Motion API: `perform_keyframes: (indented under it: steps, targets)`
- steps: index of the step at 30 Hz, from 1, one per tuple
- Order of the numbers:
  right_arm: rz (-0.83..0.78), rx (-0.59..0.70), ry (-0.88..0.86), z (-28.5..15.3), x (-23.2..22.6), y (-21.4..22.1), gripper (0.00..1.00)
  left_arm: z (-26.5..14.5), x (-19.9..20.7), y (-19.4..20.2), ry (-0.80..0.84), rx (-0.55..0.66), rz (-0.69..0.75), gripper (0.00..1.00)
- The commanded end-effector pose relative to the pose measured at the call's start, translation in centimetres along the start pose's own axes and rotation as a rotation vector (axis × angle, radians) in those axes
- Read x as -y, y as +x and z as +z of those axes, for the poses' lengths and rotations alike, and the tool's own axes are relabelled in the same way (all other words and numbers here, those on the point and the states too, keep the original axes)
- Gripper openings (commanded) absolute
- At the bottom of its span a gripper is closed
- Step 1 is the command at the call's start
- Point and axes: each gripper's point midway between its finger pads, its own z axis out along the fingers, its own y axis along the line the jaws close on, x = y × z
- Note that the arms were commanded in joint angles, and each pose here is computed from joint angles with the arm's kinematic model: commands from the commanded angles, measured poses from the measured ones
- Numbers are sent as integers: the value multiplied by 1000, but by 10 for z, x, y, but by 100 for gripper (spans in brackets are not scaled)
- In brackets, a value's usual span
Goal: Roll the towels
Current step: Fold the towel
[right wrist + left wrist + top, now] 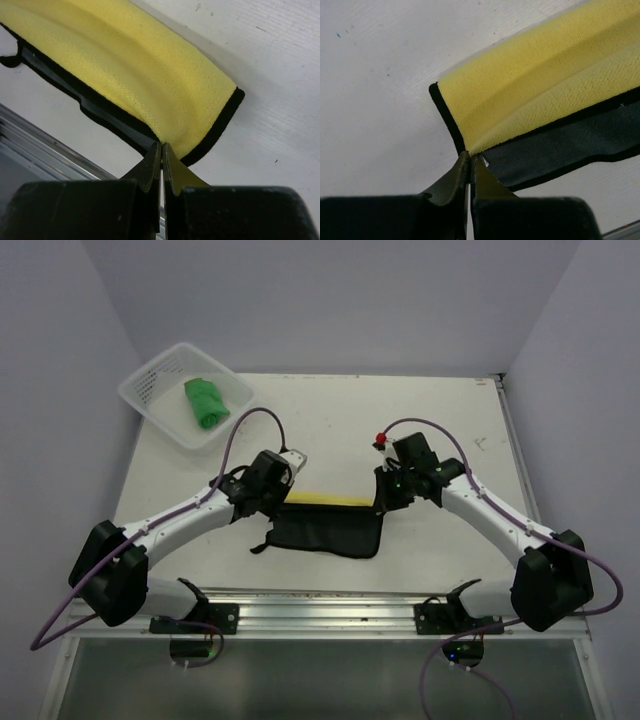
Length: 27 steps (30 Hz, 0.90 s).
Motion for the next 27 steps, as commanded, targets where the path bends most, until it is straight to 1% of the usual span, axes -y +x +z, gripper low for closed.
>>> perform_keyframes:
  steps: [1, 7, 11, 16, 20, 23, 27]
  targets:
    - [-52, -31, -13, -6, -6, 16, 0, -5, -9, 4, -36, -1, -31, 0]
    - [-94, -71, -18, -2, -13, 37, 0, -10, -17, 0, -89, 5, -59, 0]
    - [-100, -108, 13, 0, -8, 52, 0, -12, -16, 1, -80, 6, -67, 0]
    - [-96, -140, 13, 5, -9, 61, 0, -9, -4, 10, -32, -15, -58, 0]
    - [-91, -167, 18, 9, -8, 68, 0, -8, 5, 18, -37, -34, -56, 0]
    - [-84, -177, 19, 12, -7, 73, 0, -7, 8, 25, -48, -45, -74, 0]
    - [-72, -188, 15, 15, -7, 79, 0, -9, 2, 29, -99, -32, -135, 0]
